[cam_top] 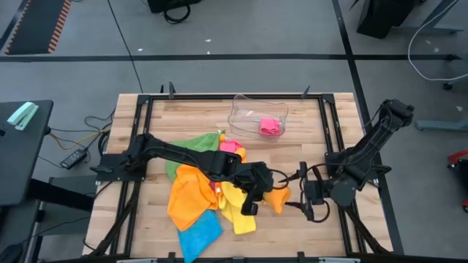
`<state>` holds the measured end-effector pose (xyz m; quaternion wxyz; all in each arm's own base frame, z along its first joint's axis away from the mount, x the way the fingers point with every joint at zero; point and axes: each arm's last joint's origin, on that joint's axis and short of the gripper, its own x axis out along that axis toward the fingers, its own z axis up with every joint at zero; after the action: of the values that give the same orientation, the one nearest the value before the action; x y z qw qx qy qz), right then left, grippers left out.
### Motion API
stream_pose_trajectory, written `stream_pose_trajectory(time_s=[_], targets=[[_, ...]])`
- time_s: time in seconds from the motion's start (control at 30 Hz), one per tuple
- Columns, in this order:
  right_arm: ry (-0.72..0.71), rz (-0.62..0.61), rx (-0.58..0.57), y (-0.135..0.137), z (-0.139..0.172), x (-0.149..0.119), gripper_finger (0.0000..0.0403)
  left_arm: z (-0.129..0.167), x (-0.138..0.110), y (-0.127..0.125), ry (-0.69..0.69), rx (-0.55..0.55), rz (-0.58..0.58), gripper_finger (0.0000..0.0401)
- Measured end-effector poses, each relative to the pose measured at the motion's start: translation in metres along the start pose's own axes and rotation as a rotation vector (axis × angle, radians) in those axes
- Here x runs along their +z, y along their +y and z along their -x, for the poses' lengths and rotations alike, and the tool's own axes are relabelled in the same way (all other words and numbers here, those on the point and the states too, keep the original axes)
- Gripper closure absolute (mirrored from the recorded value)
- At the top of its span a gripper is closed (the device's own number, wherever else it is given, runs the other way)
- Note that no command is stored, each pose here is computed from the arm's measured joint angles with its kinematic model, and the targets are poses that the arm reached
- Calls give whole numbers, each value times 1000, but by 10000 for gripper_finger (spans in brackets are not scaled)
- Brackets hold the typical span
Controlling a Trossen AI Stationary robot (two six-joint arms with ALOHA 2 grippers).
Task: Fold microfiber towels
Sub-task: Fold the right orange microfiber cloth
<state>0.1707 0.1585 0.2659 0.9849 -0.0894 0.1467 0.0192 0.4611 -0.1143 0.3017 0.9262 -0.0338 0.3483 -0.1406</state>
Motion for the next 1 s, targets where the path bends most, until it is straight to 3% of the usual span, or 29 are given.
stream_pose_trajectory(time_s=[0.2,0.5,0.77,1.0], targets=[[115,-120,62,9,-9,-15,75,-13,-14,3,17,14,60,343],[375,-188,-19,17,-21,-57,75,-46,-62,15,83,36,202,338],[422,-180,-51,17,-25,-64,75,-61,-95,22,109,50,359,344],[401,-219,-75,12,-32,-62,75,-81,-109,24,165,-47,448,341]])
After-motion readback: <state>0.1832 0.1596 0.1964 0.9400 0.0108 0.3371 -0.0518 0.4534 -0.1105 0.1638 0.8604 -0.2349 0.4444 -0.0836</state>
